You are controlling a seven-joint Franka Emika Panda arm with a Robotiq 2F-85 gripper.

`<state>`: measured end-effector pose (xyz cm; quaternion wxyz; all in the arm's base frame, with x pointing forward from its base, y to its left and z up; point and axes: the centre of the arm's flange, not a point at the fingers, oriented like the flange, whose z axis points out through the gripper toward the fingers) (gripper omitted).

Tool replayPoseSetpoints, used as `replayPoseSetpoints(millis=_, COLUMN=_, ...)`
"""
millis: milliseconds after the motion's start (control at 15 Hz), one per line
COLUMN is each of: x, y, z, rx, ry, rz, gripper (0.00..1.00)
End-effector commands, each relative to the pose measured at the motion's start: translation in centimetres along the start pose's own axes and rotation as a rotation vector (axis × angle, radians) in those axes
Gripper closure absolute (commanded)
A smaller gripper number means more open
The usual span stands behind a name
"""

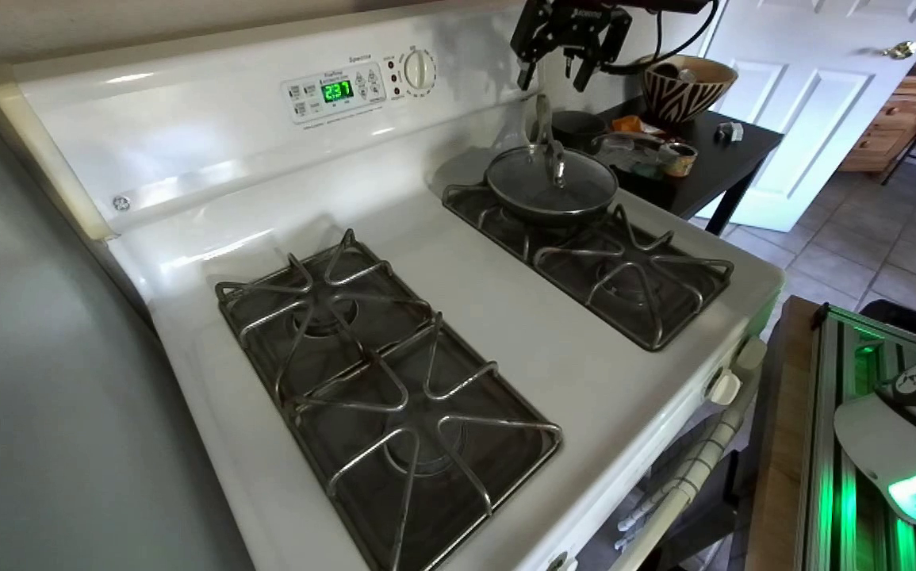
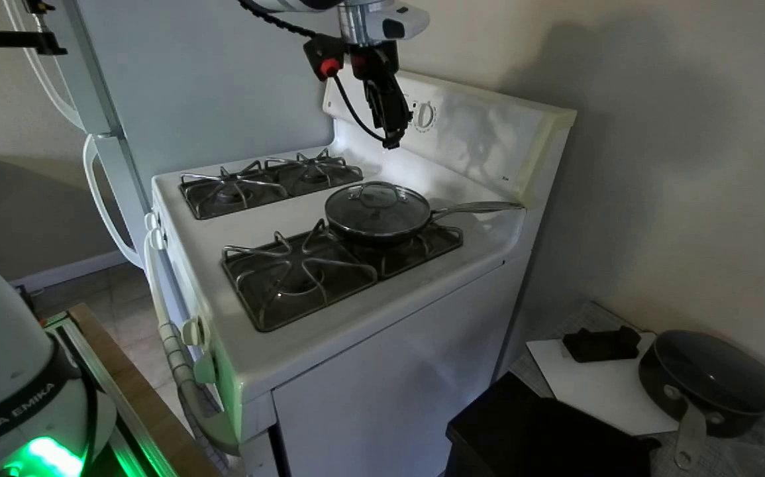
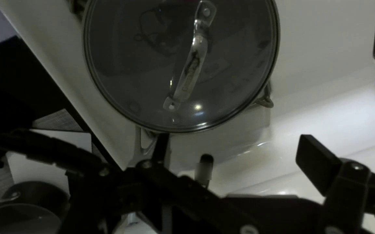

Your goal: Put the glass lid on the pan

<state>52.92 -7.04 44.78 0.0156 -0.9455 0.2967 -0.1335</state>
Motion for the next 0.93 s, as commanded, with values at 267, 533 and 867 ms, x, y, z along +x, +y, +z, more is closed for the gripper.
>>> replayPoseSetpoints(millis=267, x=-1.3, y=1.2, z=-6.4, rx=-0.027, ry=0.031, rz=-0.134, gripper=0.00)
replayPoseSetpoints(millis=533, x=-1.9, y=1.7, z=-8.4, rx=-0.061, ry=0.041, rz=-0.143, gripper=0.00)
replayPoseSetpoints(millis=867, x=-1.2, y=1.4, z=-8.3, rx=-0.038, ry=0.050, rz=-0.141, gripper=0.00)
